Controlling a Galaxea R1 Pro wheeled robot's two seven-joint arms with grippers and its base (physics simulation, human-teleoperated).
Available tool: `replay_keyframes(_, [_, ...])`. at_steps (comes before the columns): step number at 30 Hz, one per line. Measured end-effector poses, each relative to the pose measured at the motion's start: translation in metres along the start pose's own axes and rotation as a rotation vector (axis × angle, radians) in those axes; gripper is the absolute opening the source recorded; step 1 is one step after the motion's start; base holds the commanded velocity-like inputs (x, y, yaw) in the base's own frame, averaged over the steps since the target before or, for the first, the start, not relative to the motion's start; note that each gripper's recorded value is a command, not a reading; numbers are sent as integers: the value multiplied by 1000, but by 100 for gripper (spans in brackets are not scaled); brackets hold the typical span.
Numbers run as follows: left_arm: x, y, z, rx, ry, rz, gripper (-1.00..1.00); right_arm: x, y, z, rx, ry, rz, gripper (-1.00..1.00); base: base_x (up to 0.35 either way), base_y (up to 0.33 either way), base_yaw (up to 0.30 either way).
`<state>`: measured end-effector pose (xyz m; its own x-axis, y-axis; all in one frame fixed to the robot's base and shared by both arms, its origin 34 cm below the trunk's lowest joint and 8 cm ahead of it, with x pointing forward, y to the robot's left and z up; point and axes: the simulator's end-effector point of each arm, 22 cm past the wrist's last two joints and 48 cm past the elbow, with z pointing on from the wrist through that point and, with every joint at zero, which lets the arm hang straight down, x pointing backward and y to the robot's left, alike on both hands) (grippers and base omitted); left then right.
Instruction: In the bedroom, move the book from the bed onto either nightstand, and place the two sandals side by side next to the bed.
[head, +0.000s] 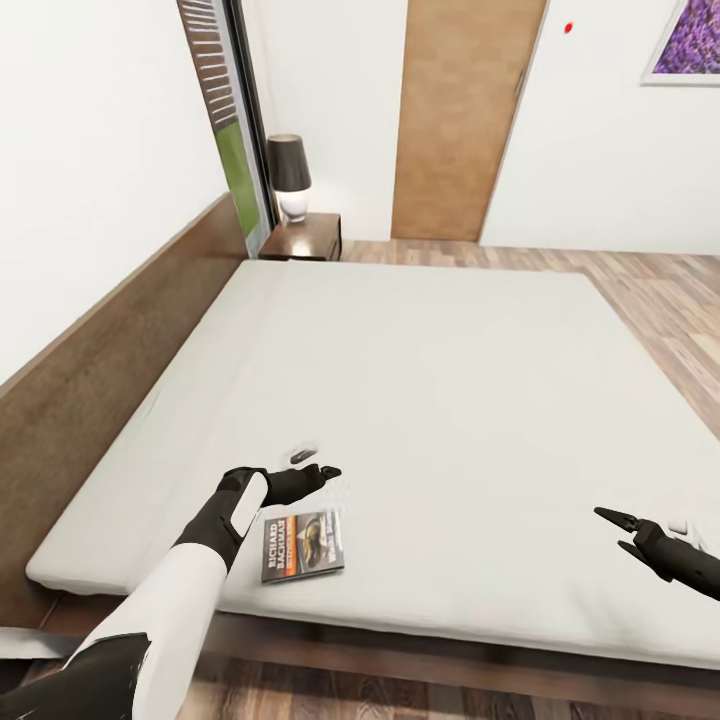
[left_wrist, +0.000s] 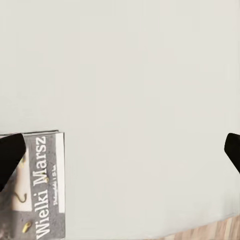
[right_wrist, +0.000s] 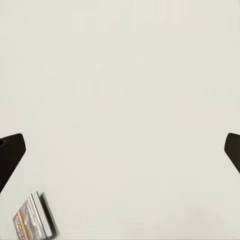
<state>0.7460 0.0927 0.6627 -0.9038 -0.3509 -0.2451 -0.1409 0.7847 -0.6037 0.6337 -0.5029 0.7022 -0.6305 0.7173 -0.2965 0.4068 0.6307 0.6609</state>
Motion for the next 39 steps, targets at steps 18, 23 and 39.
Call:
replay_keyframes(18, [10, 11, 11, -9, 22, -15, 100, 7, -12, 6, 20, 17, 9, 100, 32, 24, 0])
replay_keyframes(23, [13, 14, 14, -12, 29, -19, 100, 9, -15, 8, 26, 23, 11, 100, 0, 0, 0])
replay_keyframes(39, [23, 24, 23, -20, 49, -32, 100, 16, -25, 13, 44, 38, 18, 100, 0, 0, 0])
